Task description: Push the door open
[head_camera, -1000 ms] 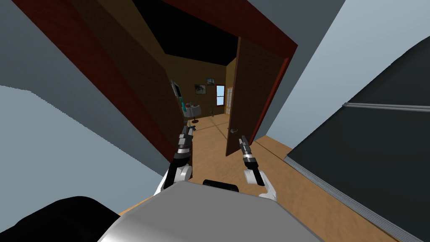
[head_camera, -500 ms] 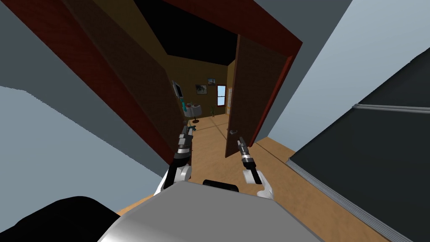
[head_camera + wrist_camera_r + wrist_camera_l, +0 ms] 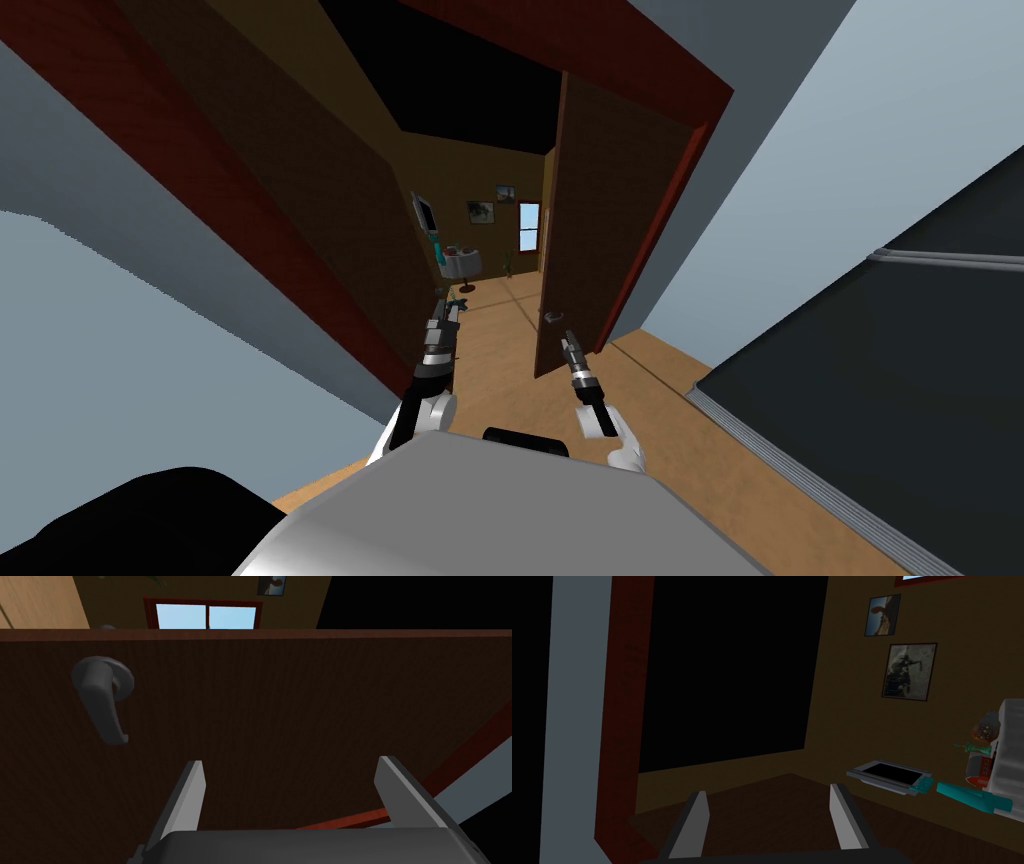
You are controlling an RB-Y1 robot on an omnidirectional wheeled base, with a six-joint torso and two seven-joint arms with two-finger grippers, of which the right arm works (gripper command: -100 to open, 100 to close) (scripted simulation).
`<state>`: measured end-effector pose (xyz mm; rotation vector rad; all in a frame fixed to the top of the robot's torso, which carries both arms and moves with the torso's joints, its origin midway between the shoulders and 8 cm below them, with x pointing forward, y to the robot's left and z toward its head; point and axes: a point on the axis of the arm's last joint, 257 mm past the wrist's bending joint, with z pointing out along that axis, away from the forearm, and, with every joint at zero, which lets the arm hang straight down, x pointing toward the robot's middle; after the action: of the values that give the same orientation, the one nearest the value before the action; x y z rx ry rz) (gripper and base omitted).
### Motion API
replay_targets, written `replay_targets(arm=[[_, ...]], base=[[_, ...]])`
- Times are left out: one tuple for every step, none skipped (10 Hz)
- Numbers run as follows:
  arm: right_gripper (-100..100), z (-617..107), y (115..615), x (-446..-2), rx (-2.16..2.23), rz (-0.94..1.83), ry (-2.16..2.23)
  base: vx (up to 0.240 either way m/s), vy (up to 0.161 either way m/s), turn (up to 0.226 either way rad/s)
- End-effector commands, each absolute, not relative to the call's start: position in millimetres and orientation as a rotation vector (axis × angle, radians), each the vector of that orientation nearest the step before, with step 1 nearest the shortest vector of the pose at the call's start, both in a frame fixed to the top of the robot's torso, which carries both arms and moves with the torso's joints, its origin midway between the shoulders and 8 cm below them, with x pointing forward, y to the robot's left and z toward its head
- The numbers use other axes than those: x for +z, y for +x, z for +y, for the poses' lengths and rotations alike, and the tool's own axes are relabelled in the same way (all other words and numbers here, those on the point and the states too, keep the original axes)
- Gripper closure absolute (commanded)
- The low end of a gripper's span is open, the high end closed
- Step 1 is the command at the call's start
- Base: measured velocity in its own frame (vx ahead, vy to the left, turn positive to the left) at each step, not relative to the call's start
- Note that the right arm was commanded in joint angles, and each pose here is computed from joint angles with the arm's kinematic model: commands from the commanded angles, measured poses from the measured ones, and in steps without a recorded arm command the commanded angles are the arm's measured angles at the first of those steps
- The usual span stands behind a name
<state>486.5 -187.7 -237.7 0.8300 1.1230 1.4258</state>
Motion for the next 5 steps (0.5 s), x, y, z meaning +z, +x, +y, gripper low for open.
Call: replay_targets(arm=[[-100,-185.0,489.5,-248.7,1.427,1.145,0.841],[-100,-182.2,491.0,-258.0,1.429,1.164,0.85],[-100,-179.2,492.4,-265.6,1.431,1.18,0.856],[-100,-176.3,493.2,-275.2,1.432,1.199,0.867],[-100,-176.4,493.1,-276.1,1.431,1.2,0.869]], base=[[0.027,-0.072,0.044],[0.047,-0.086,0.069],[0.08,-0.112,0.058],[0.079,-0.121,0.066],[0.052,-0.08,0.027]])
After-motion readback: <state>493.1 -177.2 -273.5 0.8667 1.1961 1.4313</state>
